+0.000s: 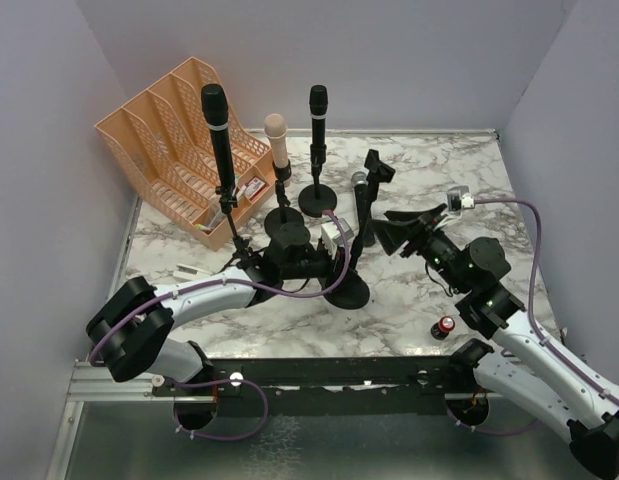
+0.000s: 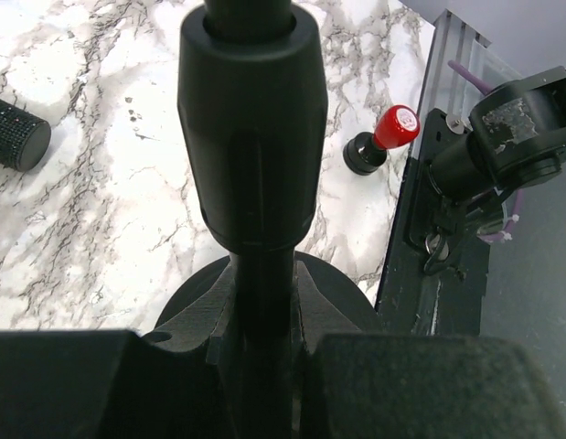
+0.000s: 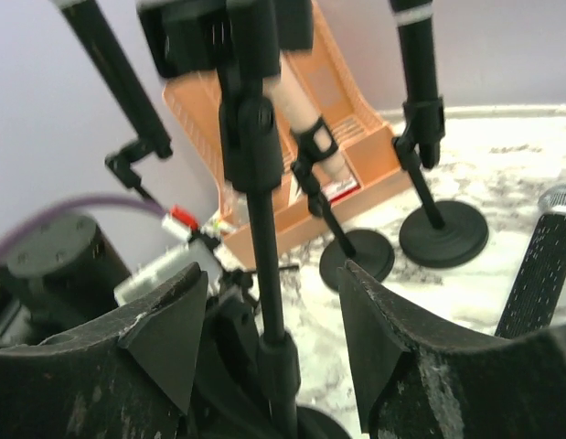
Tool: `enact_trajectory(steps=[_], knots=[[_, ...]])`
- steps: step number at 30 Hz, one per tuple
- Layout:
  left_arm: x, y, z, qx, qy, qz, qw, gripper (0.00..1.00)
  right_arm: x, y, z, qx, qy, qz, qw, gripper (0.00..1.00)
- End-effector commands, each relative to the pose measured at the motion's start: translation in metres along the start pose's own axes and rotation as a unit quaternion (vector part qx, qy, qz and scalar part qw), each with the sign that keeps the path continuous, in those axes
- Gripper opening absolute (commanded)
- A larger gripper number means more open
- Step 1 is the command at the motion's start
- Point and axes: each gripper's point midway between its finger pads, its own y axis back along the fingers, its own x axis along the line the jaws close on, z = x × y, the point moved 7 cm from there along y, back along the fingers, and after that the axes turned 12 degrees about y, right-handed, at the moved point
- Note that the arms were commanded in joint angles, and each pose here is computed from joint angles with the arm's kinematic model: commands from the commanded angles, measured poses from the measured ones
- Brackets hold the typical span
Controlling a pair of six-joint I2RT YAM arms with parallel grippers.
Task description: Attach the microphones to the stand
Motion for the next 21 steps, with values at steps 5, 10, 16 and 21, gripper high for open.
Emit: enact_trajectory(steps=[5,10,16,21], knots=[[-0.017,0.000,0.026,-0.039,-0.022,-0.029,0.999,0.00,0.010,0.014,-0.038,0.061,-0.002,0.086,0.994,0.64],[-0.022,0.003,0.030,-0.041,-0.029,-0.042,0.998,0.00,0.012,0.003,-0.055,0.101,-0.017,0.105,0.989,0.62],[-0.028,0.006,0.032,-0.041,-0.032,-0.055,0.997,0.00,0.015,-0.001,-0.067,0.121,-0.029,0.128,0.984,0.49],[-0.026,0.005,0.034,-0.049,-0.027,-0.042,0.998,0.00,0.012,0.000,-0.066,0.094,-0.052,0.109,0.988,0.47]])
